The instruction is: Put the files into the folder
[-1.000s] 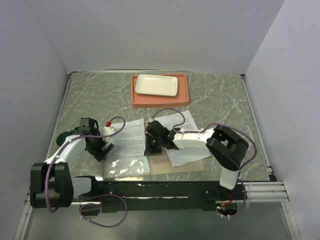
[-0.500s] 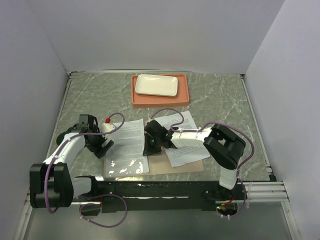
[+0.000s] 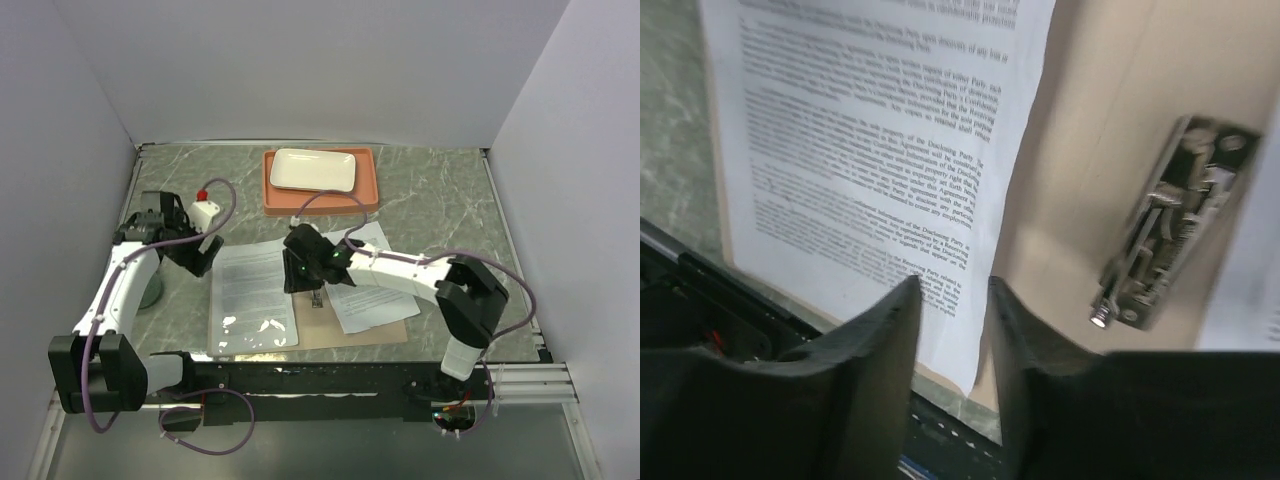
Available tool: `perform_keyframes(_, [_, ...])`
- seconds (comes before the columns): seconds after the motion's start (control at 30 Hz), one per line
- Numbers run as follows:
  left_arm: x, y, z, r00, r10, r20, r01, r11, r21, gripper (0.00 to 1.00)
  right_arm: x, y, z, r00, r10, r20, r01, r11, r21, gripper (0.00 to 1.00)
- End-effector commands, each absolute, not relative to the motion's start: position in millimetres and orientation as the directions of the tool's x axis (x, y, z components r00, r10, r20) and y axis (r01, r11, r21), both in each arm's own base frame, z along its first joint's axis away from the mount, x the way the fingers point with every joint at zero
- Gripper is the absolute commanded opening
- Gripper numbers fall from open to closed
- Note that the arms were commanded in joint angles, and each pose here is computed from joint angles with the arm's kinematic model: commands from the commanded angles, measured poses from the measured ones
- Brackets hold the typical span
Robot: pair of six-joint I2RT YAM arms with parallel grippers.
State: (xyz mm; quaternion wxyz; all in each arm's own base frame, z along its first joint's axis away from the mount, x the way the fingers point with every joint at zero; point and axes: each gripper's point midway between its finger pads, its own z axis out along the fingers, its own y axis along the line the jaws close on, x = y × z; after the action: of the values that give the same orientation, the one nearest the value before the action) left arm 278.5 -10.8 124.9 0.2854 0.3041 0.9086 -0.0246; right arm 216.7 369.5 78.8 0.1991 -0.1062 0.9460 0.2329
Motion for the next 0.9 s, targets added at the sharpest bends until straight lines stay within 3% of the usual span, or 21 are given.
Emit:
perform_keyframes(0.0, [277.1, -37.7, 150.6, -0.649, 0.484, -0.587, 0.594, 0.805, 0.008, 0.96, 240.9, 329.7, 113.7, -0.845, -0.131, -0.519, -0.286, 0.930, 0.231, 0.45])
perform_keyframes(0.07, [276.7, -40.6, 149.3, -0.652, 0.480, -0.587, 0.595, 0.803, -0.005, 0.96, 246.8, 314.6, 102.6, -0.853, -0.165, -0.495, -0.254, 0.960, 0.118, 0.45])
perform_keyframes(0.17, [271.9, -49.5, 143.3, -0.645, 0.498, -0.579, 0.619, 0.785, -0.014, 0.96, 246.4, 309.9, 83.3, -0.873, -0.180, -0.452, -0.235, 0.970, 0.066, 0.53])
perform_keyframes(0.7, [256.9, -50.7, 134.1, -0.633, 0.532, -0.562, 0.645, 0.765, -0.003, 0.96, 248.9, 308.6, 35.9, -0.930, -0.125, -0.346, -0.178, 0.976, 0.126, 0.55])
perform_keyframes(0.77, [255.8, -50.7, 132.2, -0.638, 0.531, -0.558, 0.644, 0.765, -0.007, 0.96, 249.4, 314.2, 36.8, -0.929, -0.126, -0.349, -0.188, 0.971, 0.150, 0.62])
perform_keyframes(0.87, [256.0, -50.6, 130.6, -0.637, 0.533, -0.556, 0.645, 0.764, -0.008, 0.96, 247.8, 315.4, 35.9, -0.932, -0.120, -0.343, -0.183, 0.971, 0.157, 0.63])
